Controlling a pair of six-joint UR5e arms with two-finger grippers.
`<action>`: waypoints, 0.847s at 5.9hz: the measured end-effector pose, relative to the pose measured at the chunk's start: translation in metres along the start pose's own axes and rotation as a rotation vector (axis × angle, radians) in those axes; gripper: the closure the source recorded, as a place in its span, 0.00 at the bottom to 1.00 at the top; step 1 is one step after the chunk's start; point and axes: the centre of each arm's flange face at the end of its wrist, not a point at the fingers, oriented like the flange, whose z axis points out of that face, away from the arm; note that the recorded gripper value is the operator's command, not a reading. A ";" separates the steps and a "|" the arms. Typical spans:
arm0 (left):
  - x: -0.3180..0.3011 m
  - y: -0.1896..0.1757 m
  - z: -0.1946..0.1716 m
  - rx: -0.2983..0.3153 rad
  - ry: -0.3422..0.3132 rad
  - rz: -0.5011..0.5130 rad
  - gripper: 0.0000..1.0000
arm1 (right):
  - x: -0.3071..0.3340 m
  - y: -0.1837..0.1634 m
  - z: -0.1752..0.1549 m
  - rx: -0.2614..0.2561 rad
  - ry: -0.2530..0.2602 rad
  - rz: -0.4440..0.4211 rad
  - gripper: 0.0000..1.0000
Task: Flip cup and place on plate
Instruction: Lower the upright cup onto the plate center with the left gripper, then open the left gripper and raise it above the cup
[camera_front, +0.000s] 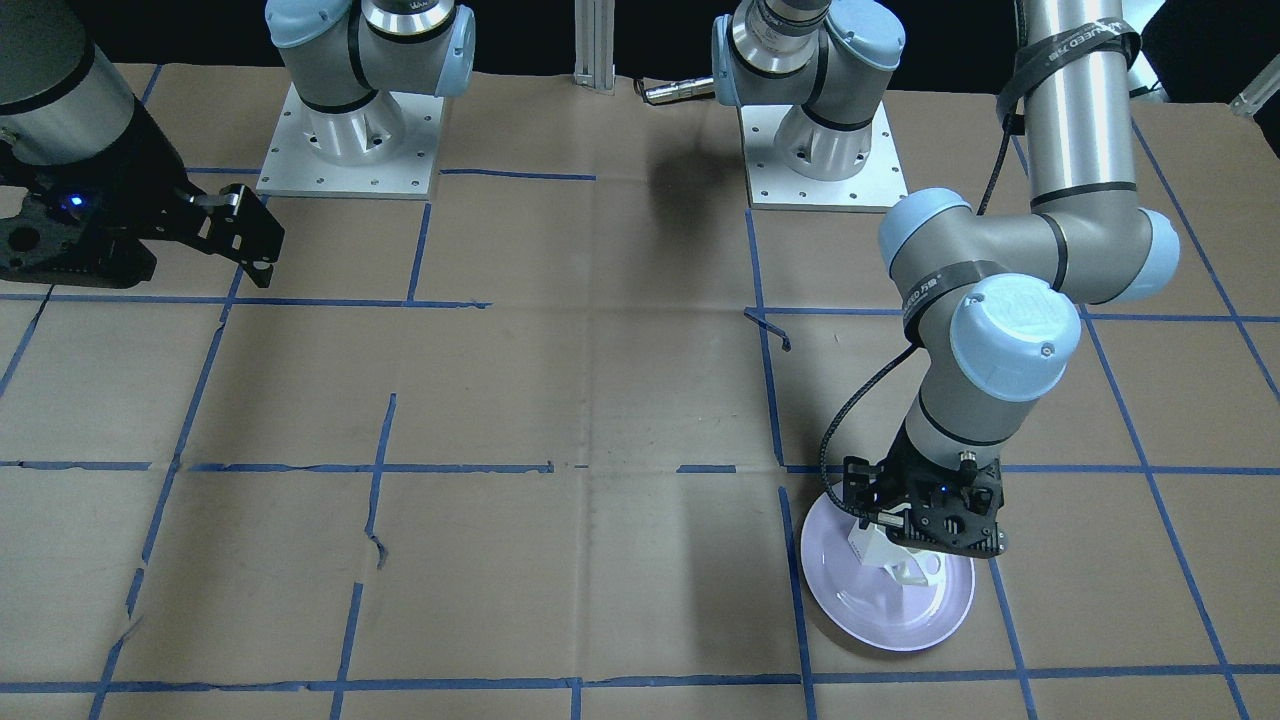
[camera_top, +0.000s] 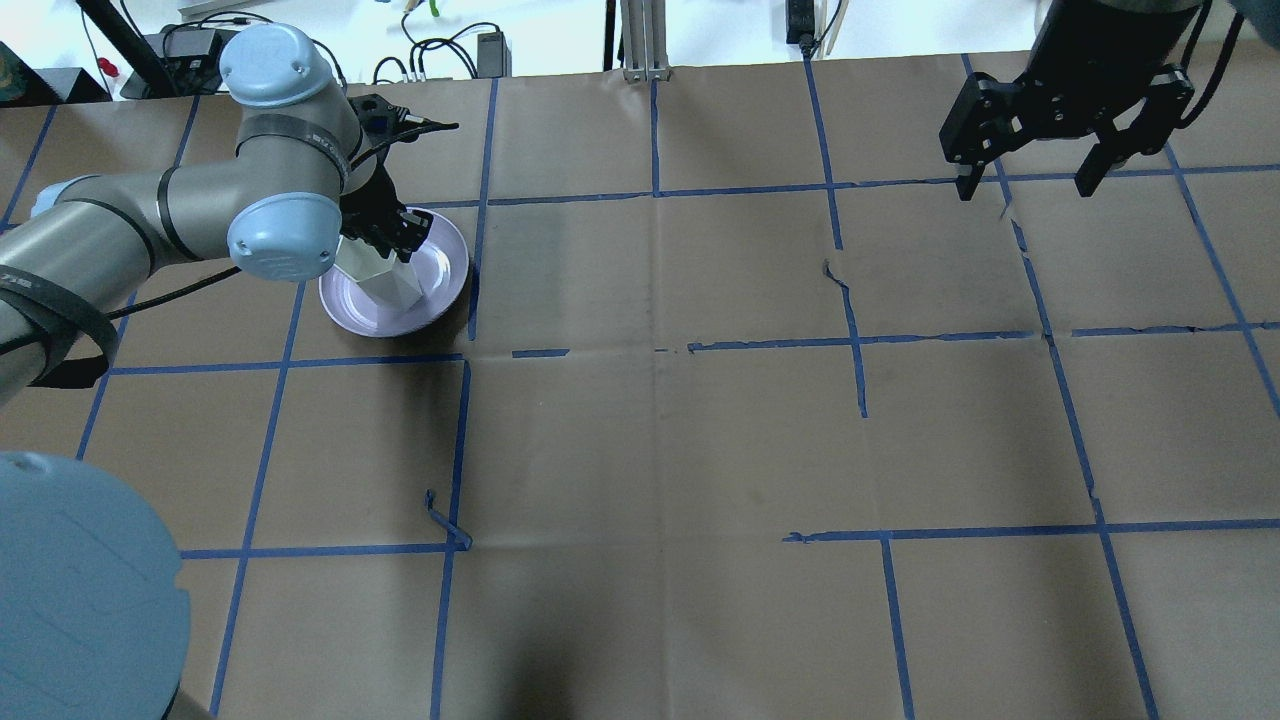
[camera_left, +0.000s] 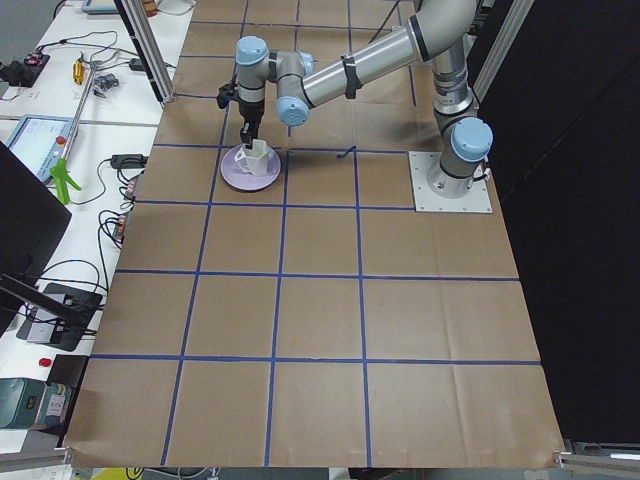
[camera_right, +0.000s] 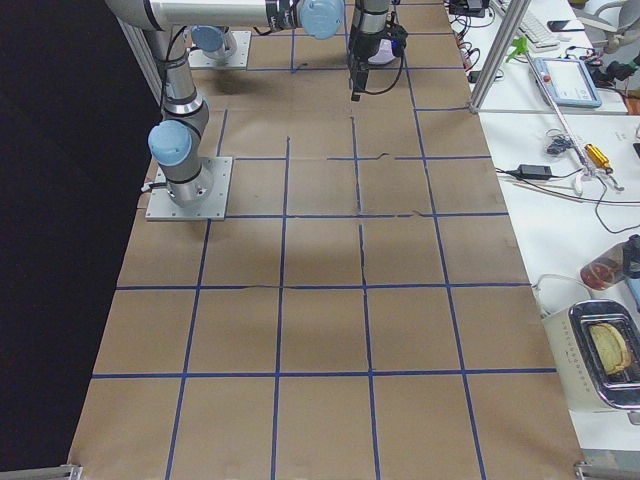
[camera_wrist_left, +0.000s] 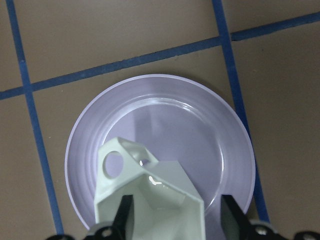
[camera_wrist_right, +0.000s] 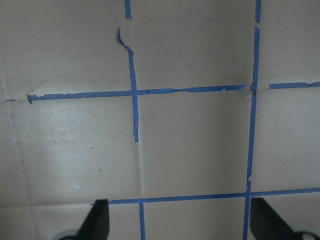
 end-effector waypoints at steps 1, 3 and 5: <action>0.002 0.009 -0.038 0.001 -0.001 -0.035 0.01 | 0.000 0.000 0.000 0.000 0.000 0.000 0.00; 0.037 0.040 -0.113 -0.034 0.029 -0.173 0.01 | 0.000 0.000 0.000 0.000 0.000 0.000 0.00; 0.101 0.076 -0.179 -0.100 0.082 -0.237 0.01 | 0.000 0.000 0.000 -0.001 0.000 0.000 0.00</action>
